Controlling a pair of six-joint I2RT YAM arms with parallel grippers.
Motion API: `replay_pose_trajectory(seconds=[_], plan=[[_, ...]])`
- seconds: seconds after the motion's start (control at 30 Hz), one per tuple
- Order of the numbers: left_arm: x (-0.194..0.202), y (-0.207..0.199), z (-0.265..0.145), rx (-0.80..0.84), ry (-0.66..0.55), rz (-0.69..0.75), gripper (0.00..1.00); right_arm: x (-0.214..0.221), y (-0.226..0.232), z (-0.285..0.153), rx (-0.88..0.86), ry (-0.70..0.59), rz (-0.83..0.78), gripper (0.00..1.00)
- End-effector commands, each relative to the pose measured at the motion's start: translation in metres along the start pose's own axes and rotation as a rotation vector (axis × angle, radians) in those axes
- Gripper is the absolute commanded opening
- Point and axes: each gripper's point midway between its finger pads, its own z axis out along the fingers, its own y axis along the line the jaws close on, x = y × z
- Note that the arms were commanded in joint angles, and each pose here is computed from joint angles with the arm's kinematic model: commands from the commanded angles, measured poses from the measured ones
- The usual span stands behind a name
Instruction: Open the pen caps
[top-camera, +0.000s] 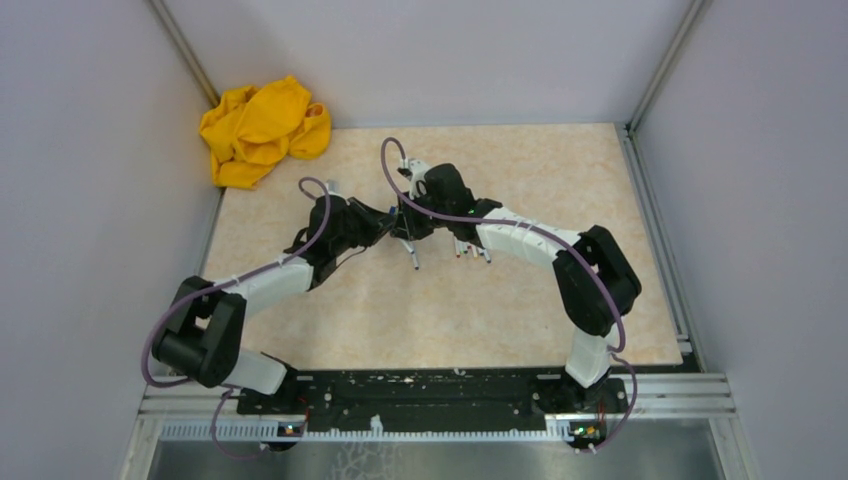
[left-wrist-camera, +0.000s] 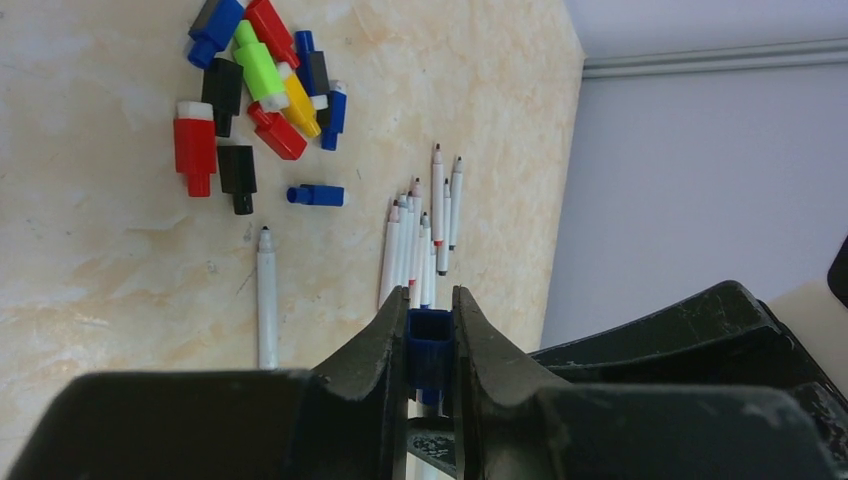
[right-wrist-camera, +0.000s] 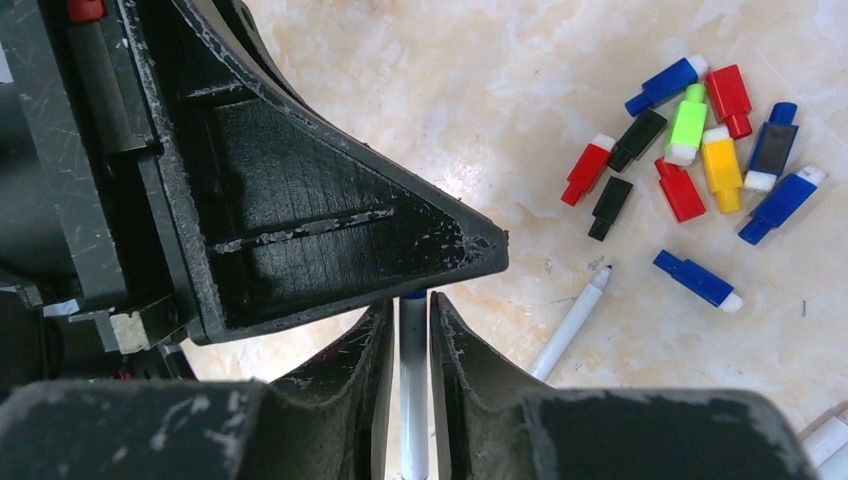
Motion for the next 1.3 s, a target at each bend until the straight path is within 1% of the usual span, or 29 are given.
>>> replay_pose_trajectory(seconds=[0.0, 0.07, 0.13, 0.23, 0.27, 0.37, 0.47, 0.53, 0.57, 0.6, 0.63, 0.67, 0.73, 0.83, 0.9, 1.0, 1.07, 1.13, 1.17, 1.27], plan=[[0.000, -0.016, 0.000, 0.075, 0.011, -0.010, 0.00, -0.018, 0.007, -0.007, -0.025, -0.054, -0.029, 0.19], [-0.001, -0.019, 0.000, 0.081, 0.009, -0.009, 0.00, -0.018, 0.006, -0.006, -0.023, -0.056, -0.028, 0.19], [-0.001, -0.019, 0.000, 0.083, 0.011, -0.010, 0.00, -0.018, 0.005, -0.005, -0.021, -0.055, -0.027, 0.15], [-0.002, -0.017, 0.001, 0.076, 0.003, -0.011, 0.00, -0.016, 0.004, -0.001, -0.018, -0.046, -0.022, 0.01], [-0.003, -0.016, 0.001, 0.074, 0.001, -0.011, 0.00, -0.016, 0.003, 0.000, -0.018, -0.045, -0.021, 0.00], [-0.012, -0.015, 0.006, 0.057, -0.043, 0.000, 0.00, -0.015, 0.001, 0.002, -0.013, -0.040, -0.016, 0.00], [-0.030, -0.011, 0.018, 0.019, -0.098, 0.036, 0.00, -0.010, -0.013, 0.001, 0.050, -0.032, 0.001, 0.00], [-0.050, 0.000, 0.033, -0.070, -0.159, 0.082, 0.00, 0.000, -0.018, -0.007, 0.050, -0.023, 0.007, 0.00], [-0.059, 0.008, 0.040, -0.093, -0.170, 0.089, 0.00, 0.016, -0.024, -0.013, 0.072, -0.004, 0.010, 0.00], [-0.066, 0.016, 0.046, -0.105, -0.166, 0.077, 0.00, 0.028, -0.028, -0.018, 0.091, 0.004, 0.021, 0.00], [-0.071, 0.027, 0.052, -0.117, -0.154, 0.057, 0.00, 0.029, -0.030, -0.020, 0.098, -0.015, 0.022, 0.00], [-0.068, 0.032, 0.058, -0.110, -0.114, 0.040, 0.00, 0.032, -0.034, -0.022, 0.111, -0.010, 0.025, 0.00], [-0.066, 0.048, 0.069, -0.137, -0.084, 0.032, 0.00, 0.033, -0.037, -0.023, 0.128, -0.004, 0.015, 0.00], [-0.064, 0.063, 0.071, -0.173, -0.078, 0.066, 0.00, 0.025, -0.043, -0.028, 0.168, -0.033, 0.006, 0.00], [-0.060, 0.070, 0.070, -0.217, -0.061, 0.099, 0.00, 0.025, -0.053, -0.030, 0.229, -0.019, 0.010, 0.00], [-0.059, 0.079, 0.067, -0.277, -0.067, 0.151, 0.00, 0.022, -0.075, -0.029, 0.343, -0.017, 0.013, 0.00], [-0.059, 0.086, 0.064, -0.322, -0.072, 0.175, 0.04, 0.023, -0.089, -0.029, 0.414, -0.015, 0.018, 0.00], [-0.058, 0.090, 0.063, -0.359, -0.069, 0.200, 0.11, 0.022, -0.102, -0.028, 0.485, -0.014, 0.025, 0.00], [-0.057, 0.092, 0.063, -0.378, -0.067, 0.210, 0.16, 0.022, -0.107, -0.027, 0.507, -0.012, 0.026, 0.00], [-0.053, 0.094, 0.063, -0.392, -0.065, 0.233, 0.35, 0.025, -0.120, -0.022, 0.563, 0.002, 0.025, 0.00]])
